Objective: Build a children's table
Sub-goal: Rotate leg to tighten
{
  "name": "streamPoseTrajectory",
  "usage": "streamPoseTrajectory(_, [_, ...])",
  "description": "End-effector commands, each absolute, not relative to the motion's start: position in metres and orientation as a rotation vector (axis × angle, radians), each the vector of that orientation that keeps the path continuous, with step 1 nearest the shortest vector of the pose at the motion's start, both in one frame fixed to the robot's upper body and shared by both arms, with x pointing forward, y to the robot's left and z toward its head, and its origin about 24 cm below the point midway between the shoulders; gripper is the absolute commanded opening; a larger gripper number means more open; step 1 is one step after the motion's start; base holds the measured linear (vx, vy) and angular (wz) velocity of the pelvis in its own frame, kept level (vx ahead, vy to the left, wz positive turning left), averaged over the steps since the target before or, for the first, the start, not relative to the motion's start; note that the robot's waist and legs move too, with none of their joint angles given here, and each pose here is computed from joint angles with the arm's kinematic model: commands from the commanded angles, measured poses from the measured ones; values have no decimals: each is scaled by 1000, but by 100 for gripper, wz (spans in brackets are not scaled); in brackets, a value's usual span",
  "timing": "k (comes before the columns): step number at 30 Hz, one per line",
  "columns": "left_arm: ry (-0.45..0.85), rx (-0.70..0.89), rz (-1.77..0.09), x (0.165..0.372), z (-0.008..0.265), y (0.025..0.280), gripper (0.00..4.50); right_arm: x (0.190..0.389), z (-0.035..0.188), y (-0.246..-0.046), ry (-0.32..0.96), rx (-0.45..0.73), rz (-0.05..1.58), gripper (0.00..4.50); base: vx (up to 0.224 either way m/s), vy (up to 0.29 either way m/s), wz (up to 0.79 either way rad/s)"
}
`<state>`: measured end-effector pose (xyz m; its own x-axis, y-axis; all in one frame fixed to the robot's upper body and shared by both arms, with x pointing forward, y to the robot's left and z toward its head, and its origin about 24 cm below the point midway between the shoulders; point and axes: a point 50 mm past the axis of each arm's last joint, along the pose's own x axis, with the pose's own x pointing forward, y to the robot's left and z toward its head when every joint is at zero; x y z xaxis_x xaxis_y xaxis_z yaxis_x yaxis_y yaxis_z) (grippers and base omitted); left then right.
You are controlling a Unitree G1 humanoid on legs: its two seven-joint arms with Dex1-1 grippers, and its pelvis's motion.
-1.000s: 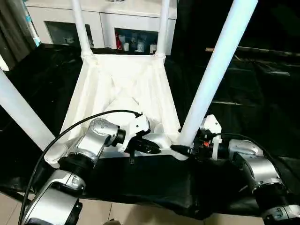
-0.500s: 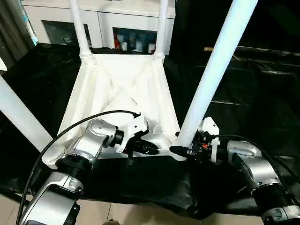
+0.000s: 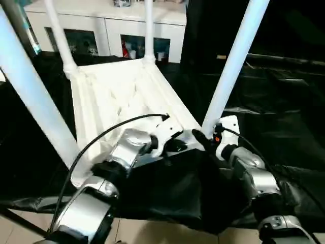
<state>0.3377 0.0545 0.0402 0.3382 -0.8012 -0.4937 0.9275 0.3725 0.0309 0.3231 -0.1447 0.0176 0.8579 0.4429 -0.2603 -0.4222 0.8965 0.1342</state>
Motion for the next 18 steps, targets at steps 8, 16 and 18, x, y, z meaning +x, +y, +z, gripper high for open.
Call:
streamPoseTrajectory(8, [488, 350, -1203, 330, 27, 53, 0, 314, 19, -115, 281, 44, 717, 383, 0, 0, 0])
streamPoseTrajectory(16, [621, 385, -1431, 317, 27, 89, 0, 306, 40, -157, 257, -22, 950, 391, 0, 0, 0])
streamPoseTrajectory(18, [635, 368, -1476, 314, 28, 93, 0, 304, 42, -160, 260, -31, 979, 391, 0, 0, 0])
